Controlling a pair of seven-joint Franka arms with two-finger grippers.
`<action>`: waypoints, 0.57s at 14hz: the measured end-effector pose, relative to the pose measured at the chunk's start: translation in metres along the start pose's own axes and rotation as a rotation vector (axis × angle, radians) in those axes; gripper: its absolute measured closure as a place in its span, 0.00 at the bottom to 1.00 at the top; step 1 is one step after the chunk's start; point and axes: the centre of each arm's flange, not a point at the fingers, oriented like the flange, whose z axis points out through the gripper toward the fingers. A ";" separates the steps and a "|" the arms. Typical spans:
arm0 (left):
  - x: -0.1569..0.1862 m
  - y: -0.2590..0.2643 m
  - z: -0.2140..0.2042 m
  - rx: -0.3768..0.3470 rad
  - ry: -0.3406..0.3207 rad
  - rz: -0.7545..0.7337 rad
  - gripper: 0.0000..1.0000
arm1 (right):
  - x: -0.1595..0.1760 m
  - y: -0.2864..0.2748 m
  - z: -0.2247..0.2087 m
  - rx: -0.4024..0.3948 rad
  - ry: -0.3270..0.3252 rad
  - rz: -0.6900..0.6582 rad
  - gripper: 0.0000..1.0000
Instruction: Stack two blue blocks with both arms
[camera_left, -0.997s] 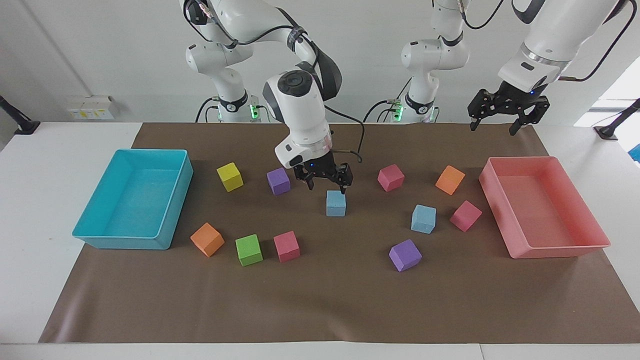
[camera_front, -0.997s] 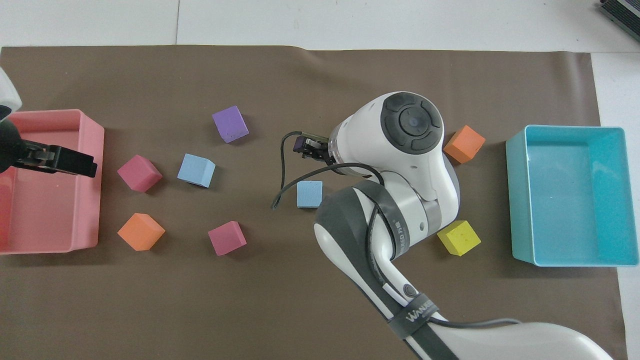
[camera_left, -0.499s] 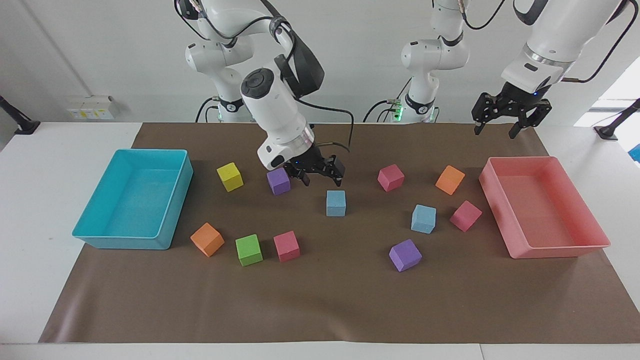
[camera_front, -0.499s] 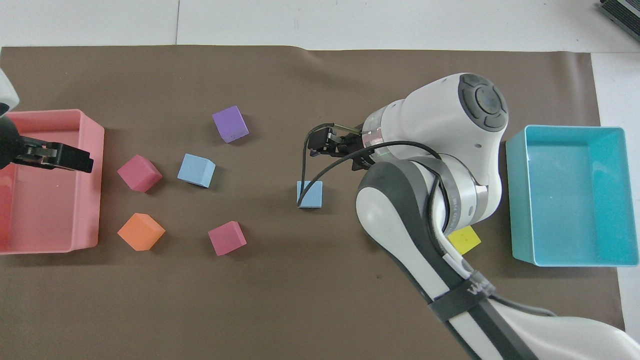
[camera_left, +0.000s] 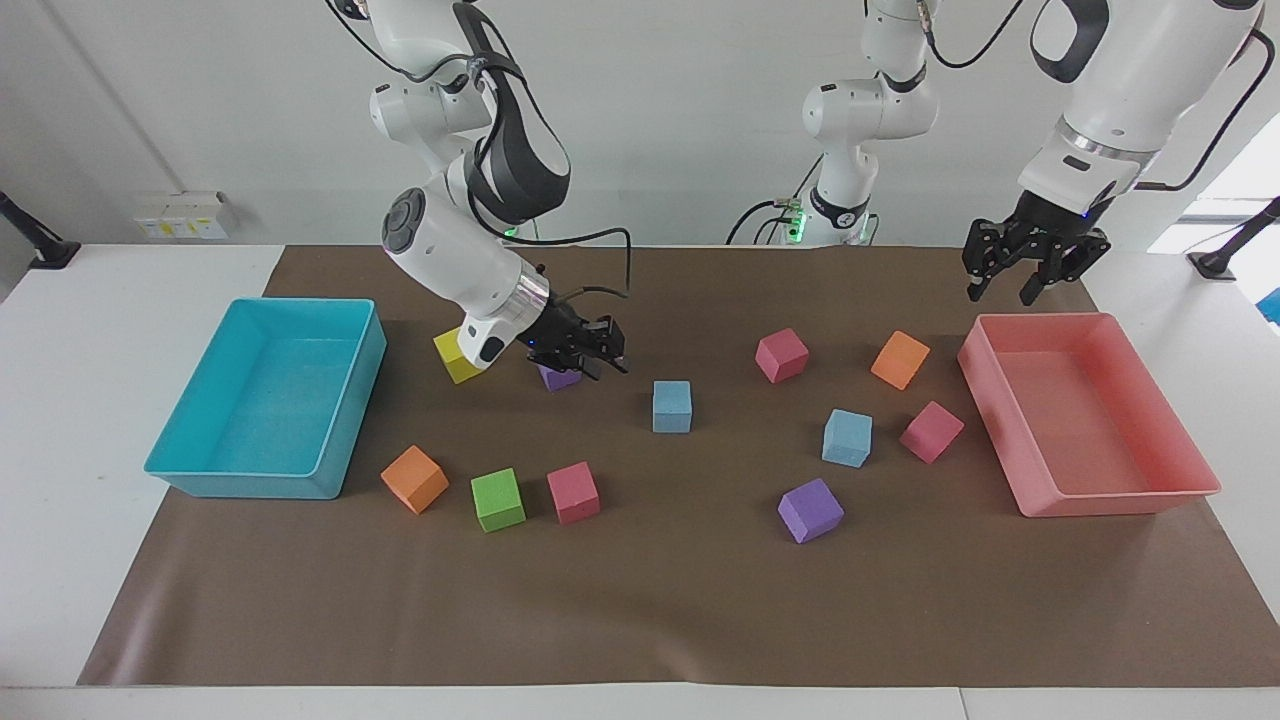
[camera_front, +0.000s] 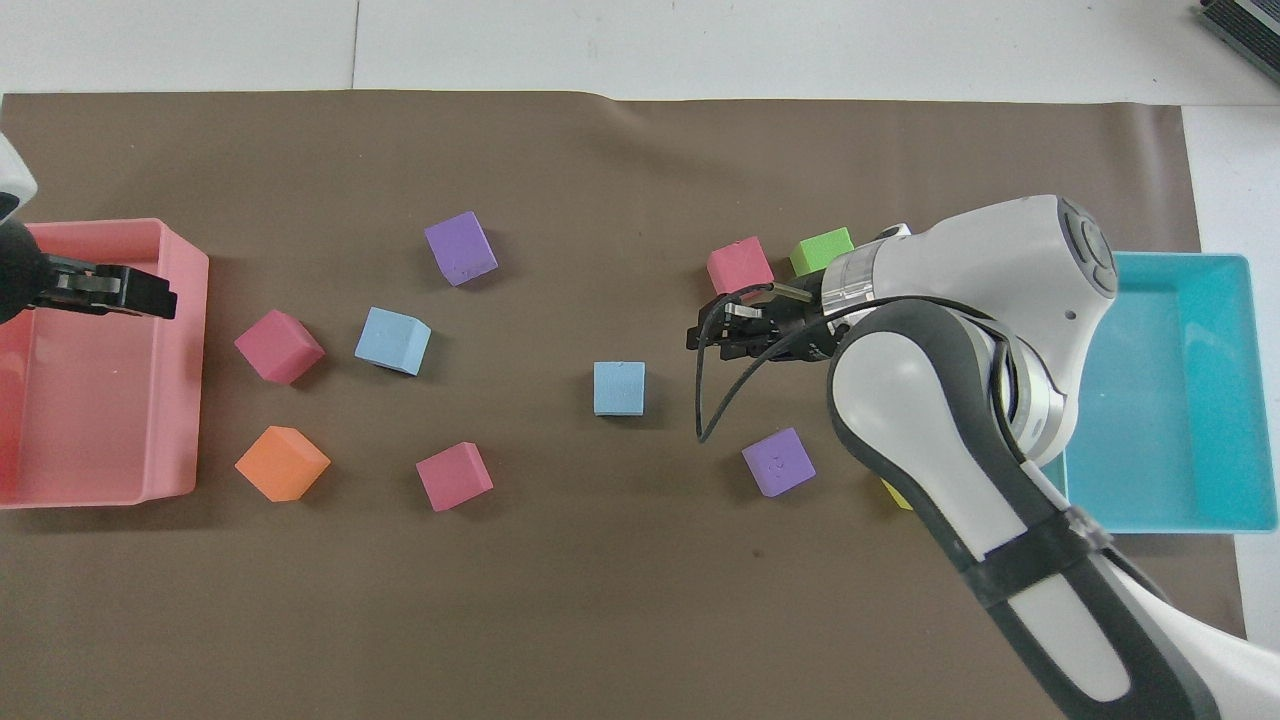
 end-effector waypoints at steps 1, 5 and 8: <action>0.002 0.000 0.009 0.001 0.009 0.000 0.31 | -0.002 0.005 0.005 0.017 -0.002 0.024 0.73; 0.008 0.005 0.058 0.003 0.056 0.010 0.18 | -0.007 0.032 0.029 0.070 -0.004 0.132 0.99; 0.008 0.018 0.104 0.003 0.102 0.033 0.18 | -0.005 0.057 0.061 0.125 -0.005 0.160 0.99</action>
